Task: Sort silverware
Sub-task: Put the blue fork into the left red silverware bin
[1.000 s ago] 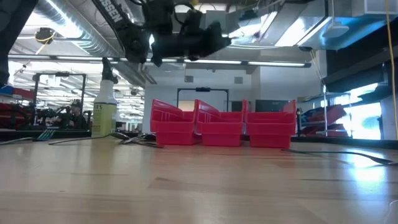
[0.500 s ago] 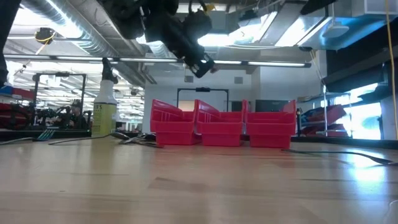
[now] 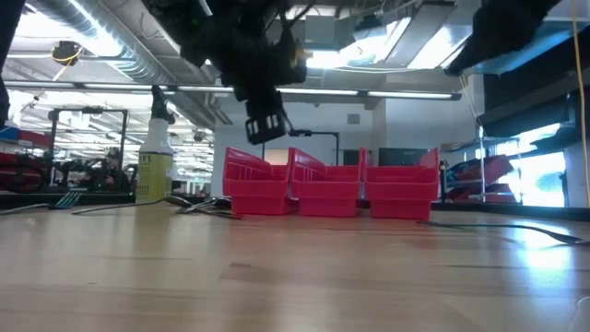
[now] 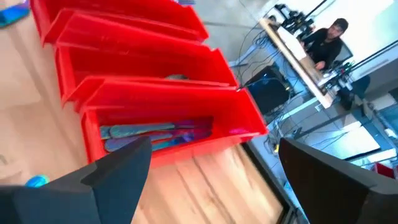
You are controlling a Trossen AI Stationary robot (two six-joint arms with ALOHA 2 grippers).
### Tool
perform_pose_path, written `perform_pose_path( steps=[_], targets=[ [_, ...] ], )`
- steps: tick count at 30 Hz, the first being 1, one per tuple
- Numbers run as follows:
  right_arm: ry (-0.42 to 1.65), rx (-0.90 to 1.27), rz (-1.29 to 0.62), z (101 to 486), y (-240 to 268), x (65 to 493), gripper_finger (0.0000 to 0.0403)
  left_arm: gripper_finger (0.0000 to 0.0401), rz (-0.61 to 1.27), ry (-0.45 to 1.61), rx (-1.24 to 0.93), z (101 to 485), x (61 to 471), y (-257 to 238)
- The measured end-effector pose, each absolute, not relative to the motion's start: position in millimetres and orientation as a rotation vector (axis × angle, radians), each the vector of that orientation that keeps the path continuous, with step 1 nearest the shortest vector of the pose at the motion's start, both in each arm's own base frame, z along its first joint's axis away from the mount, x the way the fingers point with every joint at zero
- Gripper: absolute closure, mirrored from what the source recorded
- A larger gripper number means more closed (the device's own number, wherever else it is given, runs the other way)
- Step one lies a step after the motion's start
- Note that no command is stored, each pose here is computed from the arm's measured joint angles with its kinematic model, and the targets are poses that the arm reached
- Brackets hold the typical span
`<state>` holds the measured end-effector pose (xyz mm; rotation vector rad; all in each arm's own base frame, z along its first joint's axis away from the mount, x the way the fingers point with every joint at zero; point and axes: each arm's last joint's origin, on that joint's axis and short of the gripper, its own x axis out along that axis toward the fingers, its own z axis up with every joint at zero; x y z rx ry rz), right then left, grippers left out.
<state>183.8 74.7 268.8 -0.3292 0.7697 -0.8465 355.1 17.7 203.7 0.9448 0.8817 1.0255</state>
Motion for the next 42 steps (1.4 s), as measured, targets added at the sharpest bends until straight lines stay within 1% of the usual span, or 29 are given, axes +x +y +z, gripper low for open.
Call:
perform_pose_path(
  steps=[4, 10, 15, 20, 28, 32, 35, 37, 39, 42],
  targets=[
    [0.805, -0.292, -0.843, 260.5, 69.6, 181.9, 0.0068, 0.0401, 1.033, 0.898, 0.895, 196.8, 350.6, 22.1],
    [0.817, -0.248, -0.828, 257.5, 63.4, 178.7, 0.0068, 0.0401, 0.91, 0.95, 0.834, 186.7, 346.2, 30.9],
    [0.821, -0.23, -0.815, 256.2, 64.5, 179.7, 0.0068, 0.0389, 0.947, 0.989, 0.792, 182.5, 340.6, 41.1],
    [0.821, -0.23, -0.814, 256.2, 64.6, 179.8, 0.0068, 0.0357, 0.956, 0.967, 0.71, 181.3, 339.7, 48.7],
    [0.829, -0.236, -0.813, 256.0, 64.3, 179.1, 0.0068, 0.0272, 0.936, 0.931, 0.65, 180.8, 341.1, 44.9],
    [0.856, -0.252, -0.786, 256.5, 64.4, 178.6, 0.0068, 0.0241, 0.94, 0.852, 0.656, 200.6, 348.1, 26.4],
    [0.937, -0.225, -0.717, 247.5, 63.0, 181.9, 0.0068, 0.0232, 0.936, 0.761, 0.646, 224.6, 350.3, 7.7],
    [0.947, -0.18, -0.664, 237.4, 64.1, 186.6, 0.0068, 0.0231, 0.937, 0.679, 0.591, 239.8, 347.1, -4.2],
    [0.913, -0.125, -0.62, 224.7, 67.3, 190.9, 0.0068, 0.0231, 0.844, 0.573, 0.473, 258.2, 341.8, -16.2],
    [0.875, 0.03, -0.549, 208.9, 72.5, 196.2, 0.0068, 0.0231, 0.555, 0.4, 0.261, 293.2, 332.2, -24.7]
  ],
)
